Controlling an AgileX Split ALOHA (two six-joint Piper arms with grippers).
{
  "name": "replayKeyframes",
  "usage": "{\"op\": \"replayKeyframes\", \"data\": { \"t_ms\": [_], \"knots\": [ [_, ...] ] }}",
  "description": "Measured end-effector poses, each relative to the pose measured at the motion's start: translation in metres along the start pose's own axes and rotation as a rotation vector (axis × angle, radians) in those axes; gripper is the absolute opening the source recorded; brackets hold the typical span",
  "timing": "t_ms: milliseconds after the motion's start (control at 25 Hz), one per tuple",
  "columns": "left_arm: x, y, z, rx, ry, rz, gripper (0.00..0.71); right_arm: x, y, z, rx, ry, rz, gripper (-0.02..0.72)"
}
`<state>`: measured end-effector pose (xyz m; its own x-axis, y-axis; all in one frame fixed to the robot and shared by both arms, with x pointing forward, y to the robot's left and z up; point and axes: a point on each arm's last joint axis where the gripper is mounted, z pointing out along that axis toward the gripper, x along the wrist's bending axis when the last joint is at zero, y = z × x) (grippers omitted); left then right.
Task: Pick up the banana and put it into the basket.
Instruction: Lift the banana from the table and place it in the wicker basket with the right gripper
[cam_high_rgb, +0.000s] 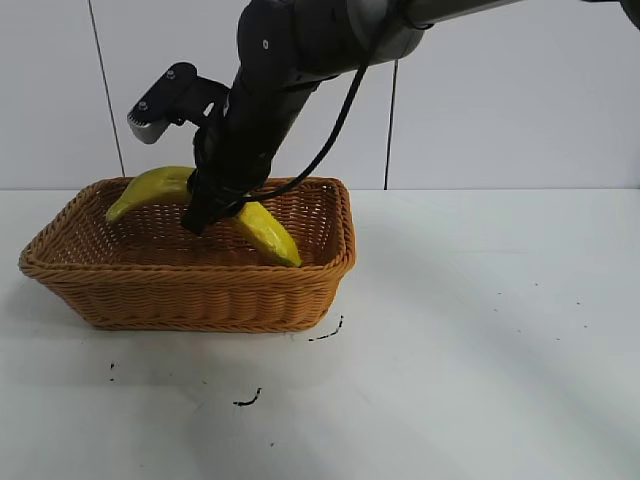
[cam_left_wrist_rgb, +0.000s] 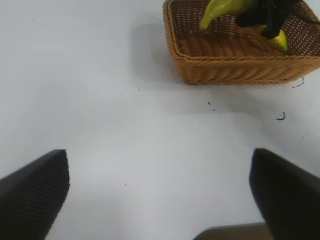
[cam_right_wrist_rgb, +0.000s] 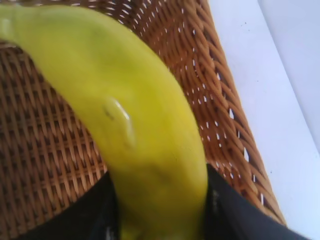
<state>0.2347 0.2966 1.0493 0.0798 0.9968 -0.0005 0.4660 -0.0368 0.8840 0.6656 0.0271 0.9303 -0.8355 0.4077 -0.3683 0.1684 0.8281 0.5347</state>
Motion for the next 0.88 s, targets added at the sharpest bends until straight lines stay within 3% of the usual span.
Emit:
{"op": "replayKeyframes", "data": {
  "t_ms": [80,240,320,560,880],
  "knots": [
    [0.0,0.0,0.0,0.0,0.0,0.0,0.695,0.0,0.0,0.0,-0.004,0.006,0.011,0.329],
    [0.0,0.0,0.0,0.0,0.0,0.0,0.695,0.001,0.001,0.0,-0.012,0.007,0.011,0.48],
    [0.0,0.0,0.0,0.0,0.0,0.0,0.695,0.0,0.002,0.0,-0.017,0.003,0.007,0.514],
    [0.0,0.0,0.0,0.0,0.0,0.0,0.695,0.0,0.003,-0.008,0.002,0.021,0.06,0.531],
    [0.0,0.0,0.0,0.0,0.0,0.0,0.695,-0.02,0.025,-0.071,-0.005,0.016,0.338,0.531]
  ]
}}
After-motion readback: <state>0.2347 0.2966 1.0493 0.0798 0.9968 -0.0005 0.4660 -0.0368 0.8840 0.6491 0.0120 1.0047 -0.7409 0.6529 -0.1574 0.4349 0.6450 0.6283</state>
